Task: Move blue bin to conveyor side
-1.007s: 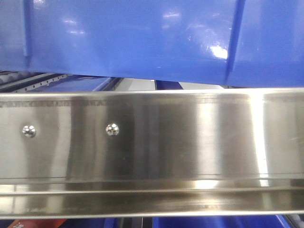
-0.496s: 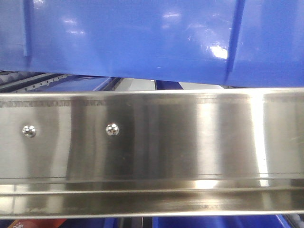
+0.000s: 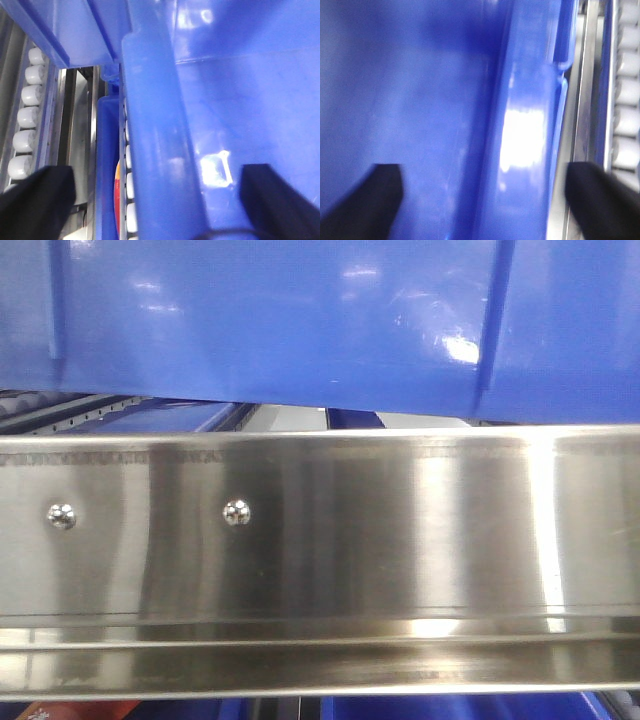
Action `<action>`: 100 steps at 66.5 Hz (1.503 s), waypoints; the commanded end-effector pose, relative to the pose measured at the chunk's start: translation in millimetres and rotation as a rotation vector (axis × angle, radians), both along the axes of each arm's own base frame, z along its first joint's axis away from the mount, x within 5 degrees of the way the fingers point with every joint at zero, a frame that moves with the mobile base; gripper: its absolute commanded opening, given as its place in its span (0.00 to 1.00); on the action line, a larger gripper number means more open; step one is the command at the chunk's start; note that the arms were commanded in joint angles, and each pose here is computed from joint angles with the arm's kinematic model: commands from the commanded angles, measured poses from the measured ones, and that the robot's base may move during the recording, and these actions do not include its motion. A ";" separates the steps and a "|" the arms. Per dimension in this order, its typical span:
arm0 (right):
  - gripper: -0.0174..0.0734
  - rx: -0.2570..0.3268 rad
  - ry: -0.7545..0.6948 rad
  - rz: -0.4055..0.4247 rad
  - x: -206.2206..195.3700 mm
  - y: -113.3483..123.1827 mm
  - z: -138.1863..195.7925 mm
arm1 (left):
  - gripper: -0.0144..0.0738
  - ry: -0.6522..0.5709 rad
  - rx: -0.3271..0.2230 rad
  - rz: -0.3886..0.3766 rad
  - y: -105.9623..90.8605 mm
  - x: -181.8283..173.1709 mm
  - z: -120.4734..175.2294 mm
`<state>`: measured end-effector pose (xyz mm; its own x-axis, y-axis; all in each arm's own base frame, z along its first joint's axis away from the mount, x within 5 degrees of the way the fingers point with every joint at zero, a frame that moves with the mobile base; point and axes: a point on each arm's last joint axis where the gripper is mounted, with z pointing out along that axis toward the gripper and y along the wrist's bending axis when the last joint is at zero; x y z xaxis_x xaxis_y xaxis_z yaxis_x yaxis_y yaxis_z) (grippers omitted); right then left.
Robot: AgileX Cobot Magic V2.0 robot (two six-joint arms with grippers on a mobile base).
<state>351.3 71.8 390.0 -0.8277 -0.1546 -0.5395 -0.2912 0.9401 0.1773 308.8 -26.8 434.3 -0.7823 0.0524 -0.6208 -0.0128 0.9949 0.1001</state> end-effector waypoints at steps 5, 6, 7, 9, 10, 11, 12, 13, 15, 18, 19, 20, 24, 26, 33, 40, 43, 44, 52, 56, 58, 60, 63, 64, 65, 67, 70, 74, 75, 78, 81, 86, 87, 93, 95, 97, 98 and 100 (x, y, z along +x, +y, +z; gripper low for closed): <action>0.32 -0.017 0.003 0.010 -1.8 -1.0 1.1 | 0.40 -0.023 -0.004 0.000 1.0 -1.6 5.4; 0.28 -0.017 0.003 0.010 -1.8 -1.0 1.1 | 0.37 -0.024 -0.004 0.000 1.0 -1.6 5.9; 0.25 -0.017 0.003 0.010 -1.8 -1.0 1.1 | 0.33 -0.027 -0.005 0.000 1.0 -1.7 6.5; 0.18 -0.017 0.003 0.010 -1.8 -1.0 1.1 | 0.26 -0.030 -0.005 0.000 1.1 -1.8 7.4; 0.15 -0.017 0.003 0.010 -1.8 -1.0 1.1 | 0.20 -0.035 -0.006 0.000 1.1 -2.0 8.9; 0.12 -0.017 0.003 0.010 -1.8 -1.0 1.1 | 0.18 -0.038 -0.006 0.000 1.1 -2.1 9.8; 0.10 -0.017 0.003 0.010 -1.8 -1.0 1.1 | 0.15 -0.041 -0.007 0.000 1.1 -2.2 10.6; 0.09 -0.017 0.003 0.010 -1.8 -1.0 1.1 | 0.11 -0.043 -0.011 -0.001 0.7 -2.3 11.2; 0.09 -0.017 0.006 0.011 -2.0 -1.0 1.0 | 0.13 -0.046 -0.017 -0.003 0.3 -2.5 12.4; 0.10 -0.017 0.006 0.011 -2.0 -1.0 1.0 | 0.16 -0.049 -0.026 -0.006 -0.4 -2.7 13.5; 0.11 -0.017 0.006 0.011 -2.0 -1.0 1.0 | 0.17 -0.049 -0.026 -0.006 -0.4 -2.7 13.4; 0.11 -0.017 0.006 0.011 -2.0 -1.0 1.0 | 0.17 -0.049 -0.026 -0.006 -0.4 -2.7 13.4; 0.11 -0.018 0.007 0.011 -2.1 -1.0 0.9 | 0.16 -0.049 -0.026 -0.006 -0.4 -2.7 13.4; 0.11 -0.018 0.007 0.011 -2.1 -1.0 0.9 | 0.16 -0.049 -0.026 -0.006 -0.4 -2.7 13.4; 0.11 -0.018 0.007 0.011 -2.1 -1.0 0.9 | 0.14 -0.049 -0.026 -0.006 -0.4 -2.7 13.4; 0.11 -0.018 0.007 0.011 -2.1 -1.0 0.9 | 0.14 -0.049 -0.024 -0.005 -0.3 -2.7 13.5; 0.11 -0.018 0.007 0.011 -2.1 -1.0 0.9 | 0.14 -0.049 -0.024 -0.005 -0.3 -2.7 13.5; 0.11 -0.018 0.007 0.011 -2.1 -1.0 0.9 | 0.14 -0.049 -0.024 -0.005 -0.3 -2.7 13.5; 0.11 -0.013 -0.019 0.009 -6.0 -1.6 7.5 | 0.14 -0.059 -0.021 -0.004 0.5 -5.7 16.3; 0.11 -0.010 -0.043 0.006 -8.7 -2.1 12.6 | 0.14 -0.071 -0.023 -0.004 1.1 -9.7 20.1; 0.11 -0.007 -0.062 0.004 -11.4 -2.6 17.1 | 0.14 -0.080 -0.024 -0.004 1.4 -12.5 22.6; 0.11 -0.004 -0.077 0.002 -12.8 -2.8 20.1 | 0.14 -0.097 -0.026 -0.005 2.0 -16.6 26.7; 0.11 0.002 -0.115 -0.003 -17.3 -3.6 28.0 | 0.14 -0.145 -0.030 -0.010 2.5 -22.0 34.7; 0.11 0.005 -0.129 -0.004 -20.0 -4.1 31.6 | 0.14 -0.156 -0.031 -0.011 2.6 -22.7 36.1; 0.11 0.006 -0.141 -0.006 -21.4 -4.3 34.1 | 0.14 -0.169 -0.033 -0.012 2.8 -24.5 38.4; 0.11 0.010 -0.162 -0.008 -24.9 -4.9 39.1 | 0.14 -0.199 -0.036 -0.014 3.4 -29.6 44.0; 0.11 0.016 -0.195 -0.011 -30.3 -5.8 46.8 | 0.14 -0.236 -0.039 -0.017 4.1 -35.5 50.6; 0.11 0.023 -0.238 -0.015 -37.6 -7.0 56.4 | 0.14 -0.284 -0.044 -0.021 5.0 -43.3 59.1; 0.11 0.025 -0.249 -0.017 -39.4 -7.3 58.8 | 0.14 -0.288 -0.044 -0.021 5.1 -44.2 59.7; 0.11 0.031 -0.283 -0.020 -44.8 -8.3 66.0 | 0.14 -0.319 -0.047 -0.024 5.8 -50.3 65.5; 0.11 0.037 -0.317 -0.024 -50.4 -9.2 73.1 | 0.14 -0.337 -0.049 -0.025 6.2 -53.9 68.8; 0.11 0.048 -0.377 -0.030 -61.1 -11.0 85.7 | 0.14 -0.365 -0.052 -0.026 7.0 -60.6 74.2; 0.11 0.049 -0.385 -0.031 -63.1 -11.4 87.6 | 0.14 -0.367 -0.052 -0.026 7.2 -61.4 74.7; 0.11 0.056 -0.437 -0.036 -74.8 -13.4 99.1 | 0.14 -0.373 -0.053 -0.026 7.7 -65.1 76.5; 0.11 0.057 -0.451 -0.038 -77.6 -14.0 101.8 | 0.14 -0.369 -0.053 -0.025 7.7 -65.4 76.2; 0.11 0.059 -0.461 -0.038 -81.8 -14.6 105.0 | 0.14 -0.367 -0.053 -0.025 7.9 -66.2 76.3; 0.11 0.060 -0.466 -0.038 -83.5 -14.8 106.2 | 0.14 -0.364 -0.053 -0.024 7.9 -66.3 76.1; 0.11 0.061 -0.474 -0.038 -86.5 -15.3 108.4 | 0.14 -0.359 -0.052 -0.023 8.0 -66.6 75.7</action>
